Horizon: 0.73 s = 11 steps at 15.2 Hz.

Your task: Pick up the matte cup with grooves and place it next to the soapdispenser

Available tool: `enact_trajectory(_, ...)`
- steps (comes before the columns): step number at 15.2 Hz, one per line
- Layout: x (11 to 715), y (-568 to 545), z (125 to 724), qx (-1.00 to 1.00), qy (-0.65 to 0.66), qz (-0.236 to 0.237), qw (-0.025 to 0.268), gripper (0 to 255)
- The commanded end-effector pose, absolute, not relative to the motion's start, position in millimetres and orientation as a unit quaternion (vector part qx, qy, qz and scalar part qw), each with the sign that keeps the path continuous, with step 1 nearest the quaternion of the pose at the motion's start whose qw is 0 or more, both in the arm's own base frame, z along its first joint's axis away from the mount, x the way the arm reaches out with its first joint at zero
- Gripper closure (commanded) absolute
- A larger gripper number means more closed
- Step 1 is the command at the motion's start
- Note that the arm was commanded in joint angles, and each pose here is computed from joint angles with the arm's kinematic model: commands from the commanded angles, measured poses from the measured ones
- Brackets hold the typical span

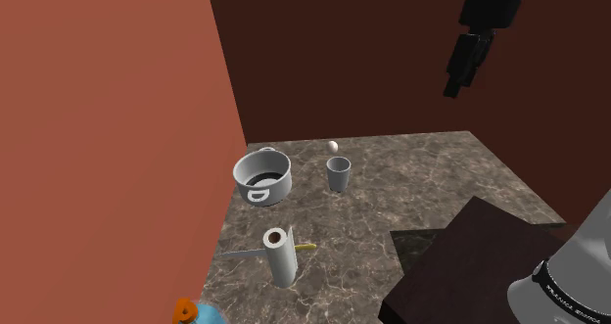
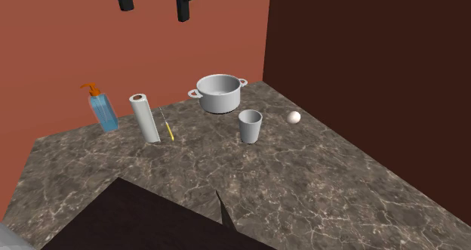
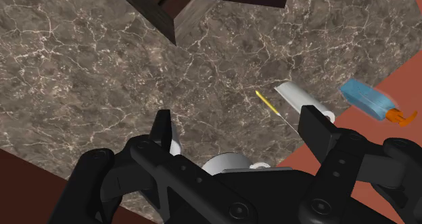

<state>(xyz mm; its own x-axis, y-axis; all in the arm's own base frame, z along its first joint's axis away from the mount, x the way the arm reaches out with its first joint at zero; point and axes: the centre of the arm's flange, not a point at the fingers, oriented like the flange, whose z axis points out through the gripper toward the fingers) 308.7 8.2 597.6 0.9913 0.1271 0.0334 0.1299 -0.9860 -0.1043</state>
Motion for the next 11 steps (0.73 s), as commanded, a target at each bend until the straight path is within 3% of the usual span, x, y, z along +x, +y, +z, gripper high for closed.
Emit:
enact_trajectory(1,308.7,8.2,597.6,-0.996,-0.064,-0.013,0.053,0)
enact_trajectory(11,398.6,-9.6,500.9,-0.997,-0.047,-0.007,0.054,0)
